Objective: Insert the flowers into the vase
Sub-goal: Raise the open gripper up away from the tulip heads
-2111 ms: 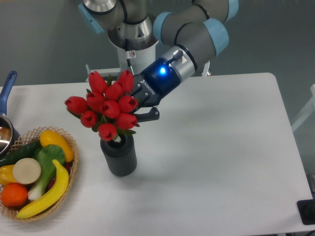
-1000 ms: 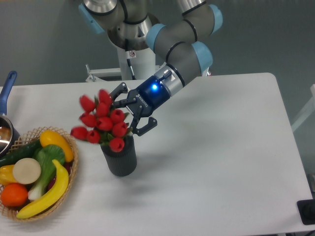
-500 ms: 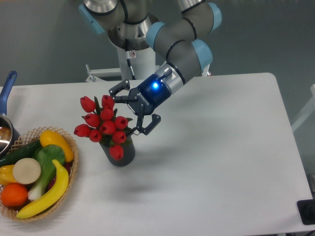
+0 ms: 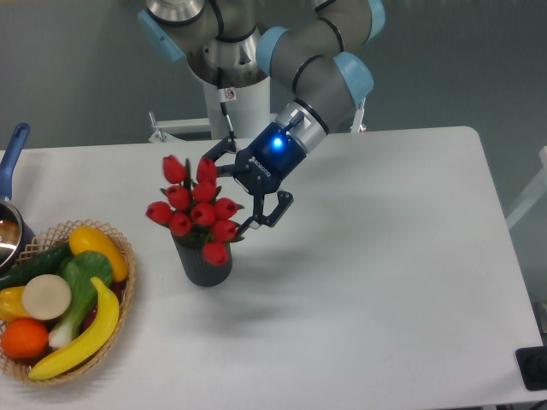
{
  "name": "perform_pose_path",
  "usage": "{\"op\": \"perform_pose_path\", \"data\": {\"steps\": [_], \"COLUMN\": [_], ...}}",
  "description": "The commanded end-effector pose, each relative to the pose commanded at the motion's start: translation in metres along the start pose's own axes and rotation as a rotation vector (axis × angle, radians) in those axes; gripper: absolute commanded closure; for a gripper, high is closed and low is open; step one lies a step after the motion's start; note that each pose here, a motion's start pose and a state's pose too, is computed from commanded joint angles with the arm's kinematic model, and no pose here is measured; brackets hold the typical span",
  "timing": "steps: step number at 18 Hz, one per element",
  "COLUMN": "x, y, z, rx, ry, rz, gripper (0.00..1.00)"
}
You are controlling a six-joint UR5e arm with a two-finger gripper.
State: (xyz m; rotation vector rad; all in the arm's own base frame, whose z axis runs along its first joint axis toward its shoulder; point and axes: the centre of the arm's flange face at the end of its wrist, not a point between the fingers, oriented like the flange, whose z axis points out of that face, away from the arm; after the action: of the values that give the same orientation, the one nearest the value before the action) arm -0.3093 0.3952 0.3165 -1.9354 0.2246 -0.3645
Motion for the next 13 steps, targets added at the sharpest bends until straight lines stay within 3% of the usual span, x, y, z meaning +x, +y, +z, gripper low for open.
{"op": "perform_pose_path", "data": {"steps": [6, 13], "x": [0.009, 0.008], "y": [-0.002, -0.003], "z": [-0.011, -0.039], "rx": [-0.013, -0.272], "ry": [-0.028, -0.174], "rz": [0.008, 0.066], "gripper": [0.0, 0.0]}}
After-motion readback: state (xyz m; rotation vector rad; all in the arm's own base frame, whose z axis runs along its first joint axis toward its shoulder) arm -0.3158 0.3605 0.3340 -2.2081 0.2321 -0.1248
